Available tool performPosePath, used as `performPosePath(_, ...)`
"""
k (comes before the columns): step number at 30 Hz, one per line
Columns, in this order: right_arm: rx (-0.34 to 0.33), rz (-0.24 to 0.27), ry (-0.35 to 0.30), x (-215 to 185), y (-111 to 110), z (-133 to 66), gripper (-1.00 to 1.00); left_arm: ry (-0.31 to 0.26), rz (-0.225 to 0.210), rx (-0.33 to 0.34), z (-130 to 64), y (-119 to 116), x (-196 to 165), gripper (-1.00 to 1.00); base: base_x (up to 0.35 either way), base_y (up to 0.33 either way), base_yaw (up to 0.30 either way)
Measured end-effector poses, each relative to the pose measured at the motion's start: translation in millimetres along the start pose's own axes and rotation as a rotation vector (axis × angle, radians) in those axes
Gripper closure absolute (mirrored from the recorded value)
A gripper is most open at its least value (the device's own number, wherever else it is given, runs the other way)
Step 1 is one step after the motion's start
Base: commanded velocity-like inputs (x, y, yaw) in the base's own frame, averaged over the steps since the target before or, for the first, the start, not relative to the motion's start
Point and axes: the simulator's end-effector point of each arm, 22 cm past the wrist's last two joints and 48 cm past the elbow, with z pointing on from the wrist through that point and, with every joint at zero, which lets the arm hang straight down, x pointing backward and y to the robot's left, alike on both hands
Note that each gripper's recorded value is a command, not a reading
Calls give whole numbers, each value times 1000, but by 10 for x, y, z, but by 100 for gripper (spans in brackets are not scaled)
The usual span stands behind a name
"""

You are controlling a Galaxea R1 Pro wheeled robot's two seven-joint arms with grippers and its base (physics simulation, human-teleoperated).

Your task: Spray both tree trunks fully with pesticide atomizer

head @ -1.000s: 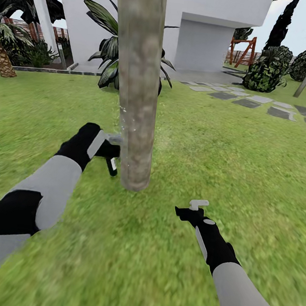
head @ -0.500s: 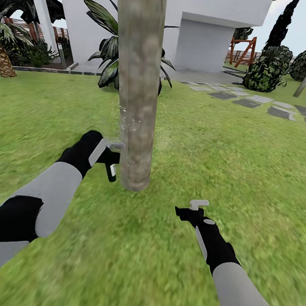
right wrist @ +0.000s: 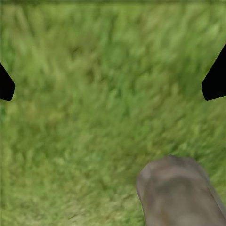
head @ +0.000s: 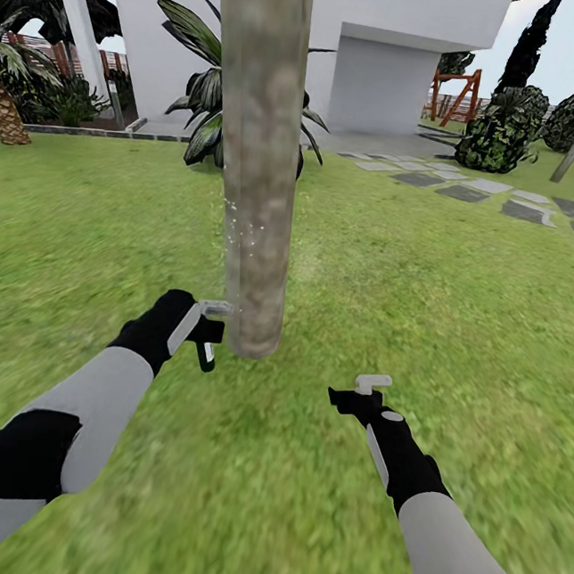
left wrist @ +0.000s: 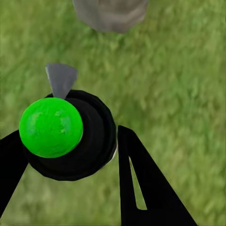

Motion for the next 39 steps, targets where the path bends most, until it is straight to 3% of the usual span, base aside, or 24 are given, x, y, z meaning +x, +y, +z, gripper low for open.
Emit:
performPosePath(12, 0, 3, -6, -27, 6, -2, -100, 18, -3, -2, 70, -3, 151, 100, 0, -226, 4)
performPosePath(22, 1, 4, -8, -32, 3, -2, -100, -18, -6, -7, 79, 11, 85, 100, 0, -272, 248)
performPosePath(32, 1, 4, -8, -33, 2, -3, -100, -7, -6, -9, 105, 16, 135, 100, 0, -272, 265)
performPosePath(39, 0, 4, -7, -31, 4, -3, -100, 10, -4, -14, 151, 22, 242, 100, 0, -272, 23)
